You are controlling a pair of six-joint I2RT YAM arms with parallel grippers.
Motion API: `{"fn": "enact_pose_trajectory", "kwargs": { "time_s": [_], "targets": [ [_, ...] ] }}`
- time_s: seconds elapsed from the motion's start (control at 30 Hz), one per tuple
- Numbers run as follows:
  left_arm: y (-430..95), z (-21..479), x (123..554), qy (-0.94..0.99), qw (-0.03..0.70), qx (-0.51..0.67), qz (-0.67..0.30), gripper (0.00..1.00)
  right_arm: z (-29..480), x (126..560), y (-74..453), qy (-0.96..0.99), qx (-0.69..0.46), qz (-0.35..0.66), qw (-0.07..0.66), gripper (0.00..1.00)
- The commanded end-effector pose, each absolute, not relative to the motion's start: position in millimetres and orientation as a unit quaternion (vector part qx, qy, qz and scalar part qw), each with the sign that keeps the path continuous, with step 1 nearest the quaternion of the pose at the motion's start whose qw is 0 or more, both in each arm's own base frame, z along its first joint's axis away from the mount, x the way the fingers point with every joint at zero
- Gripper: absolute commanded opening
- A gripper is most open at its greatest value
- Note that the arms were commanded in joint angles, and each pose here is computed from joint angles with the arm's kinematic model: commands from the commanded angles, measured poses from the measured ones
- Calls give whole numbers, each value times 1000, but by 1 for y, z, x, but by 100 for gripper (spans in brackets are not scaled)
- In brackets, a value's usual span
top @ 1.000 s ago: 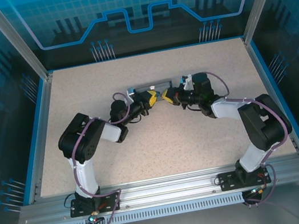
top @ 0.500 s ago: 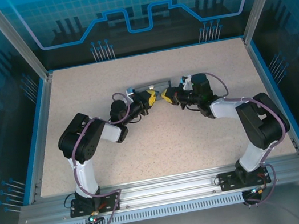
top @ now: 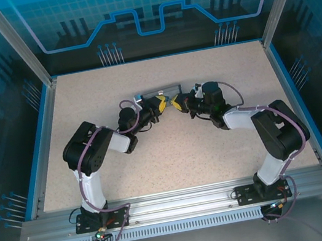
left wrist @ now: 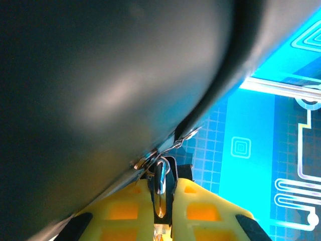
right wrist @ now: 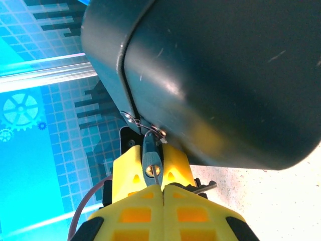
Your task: Unlock a padlock with a key
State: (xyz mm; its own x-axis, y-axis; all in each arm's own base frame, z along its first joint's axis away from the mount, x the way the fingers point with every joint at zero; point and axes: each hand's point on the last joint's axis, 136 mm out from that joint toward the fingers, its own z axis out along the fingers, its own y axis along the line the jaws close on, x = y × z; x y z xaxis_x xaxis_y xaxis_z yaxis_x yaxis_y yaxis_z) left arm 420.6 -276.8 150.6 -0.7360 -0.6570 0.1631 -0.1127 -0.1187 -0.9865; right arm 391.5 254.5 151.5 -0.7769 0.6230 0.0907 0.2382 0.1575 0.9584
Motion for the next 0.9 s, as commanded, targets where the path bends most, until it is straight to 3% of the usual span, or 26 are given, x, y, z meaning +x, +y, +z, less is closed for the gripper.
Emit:
{"fn": "enact_pose_trajectory", "kwargs": {
  "time_s": [0.0,0.4,0.87],
  "targets": [
    [-295,175,406,626,192,-241,-717,0,162,390,260,739,277,587,179,0],
    [-294,174,404,626,192,-242,-716,0,171,381,262,819,169,507,211,0],
    [-295,175,404,627,192,-239,-716,0,165,399,272,739,222,610,182,0]
  ]
}}
